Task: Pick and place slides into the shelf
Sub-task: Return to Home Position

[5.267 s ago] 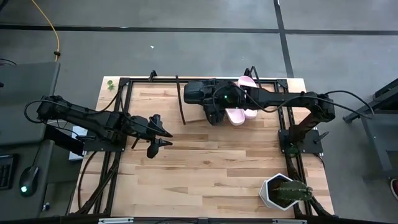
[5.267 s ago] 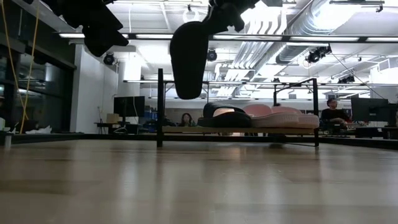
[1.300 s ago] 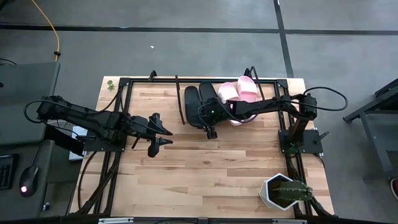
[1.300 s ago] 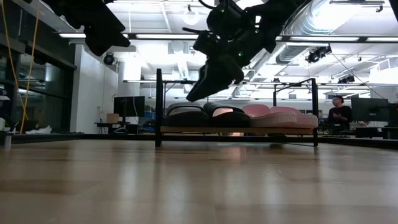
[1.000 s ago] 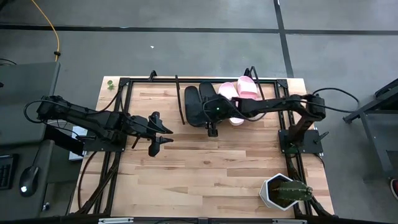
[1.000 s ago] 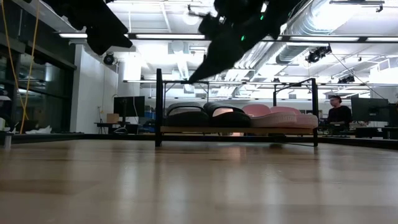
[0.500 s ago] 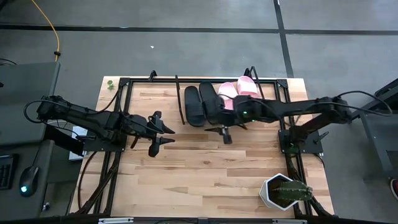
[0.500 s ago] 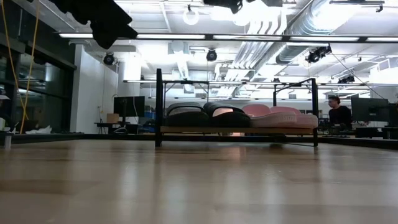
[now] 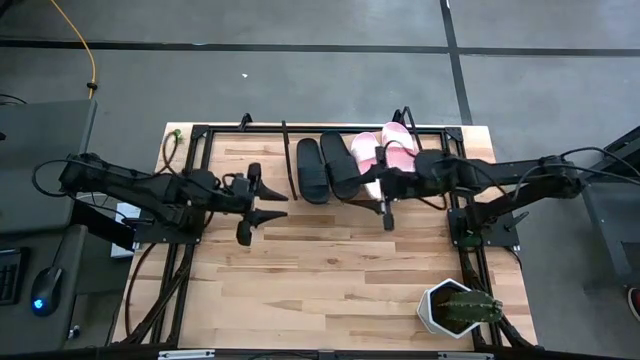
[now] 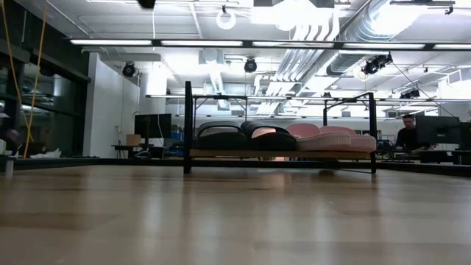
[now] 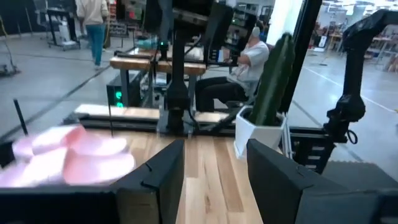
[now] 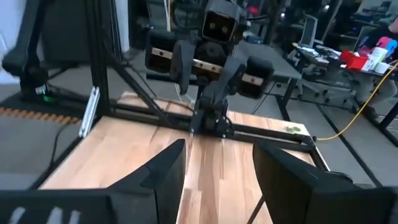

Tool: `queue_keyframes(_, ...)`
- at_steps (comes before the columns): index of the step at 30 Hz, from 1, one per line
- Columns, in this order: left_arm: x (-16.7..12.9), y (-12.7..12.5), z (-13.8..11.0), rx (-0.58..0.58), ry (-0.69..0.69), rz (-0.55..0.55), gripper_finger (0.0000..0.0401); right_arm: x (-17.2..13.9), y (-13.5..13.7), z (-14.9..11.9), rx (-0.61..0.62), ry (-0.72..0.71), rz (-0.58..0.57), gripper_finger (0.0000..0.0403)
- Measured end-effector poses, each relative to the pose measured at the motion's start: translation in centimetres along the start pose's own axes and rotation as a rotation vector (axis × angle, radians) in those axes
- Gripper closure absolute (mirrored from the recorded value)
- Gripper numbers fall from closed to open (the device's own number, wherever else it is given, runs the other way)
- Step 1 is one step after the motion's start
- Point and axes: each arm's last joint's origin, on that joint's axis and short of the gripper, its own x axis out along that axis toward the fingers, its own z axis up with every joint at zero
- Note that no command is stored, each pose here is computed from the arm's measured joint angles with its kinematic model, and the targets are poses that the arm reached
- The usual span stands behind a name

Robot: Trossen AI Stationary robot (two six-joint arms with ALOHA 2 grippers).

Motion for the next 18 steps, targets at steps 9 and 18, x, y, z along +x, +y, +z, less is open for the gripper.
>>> queue_keyframes(9,-0.5,0.4,6.8,0.034,-0.005,0.043,0.0245,-3.4,-0.5,1.8,0.020,-0.103,-0.020,0.0226)
queue_keyframes(18,2.8,2.8,6.0,0.058,0.122,0.060,0.0263,-6.1,-0.6,2.4,0.031,-0.128,-0.023,0.0284)
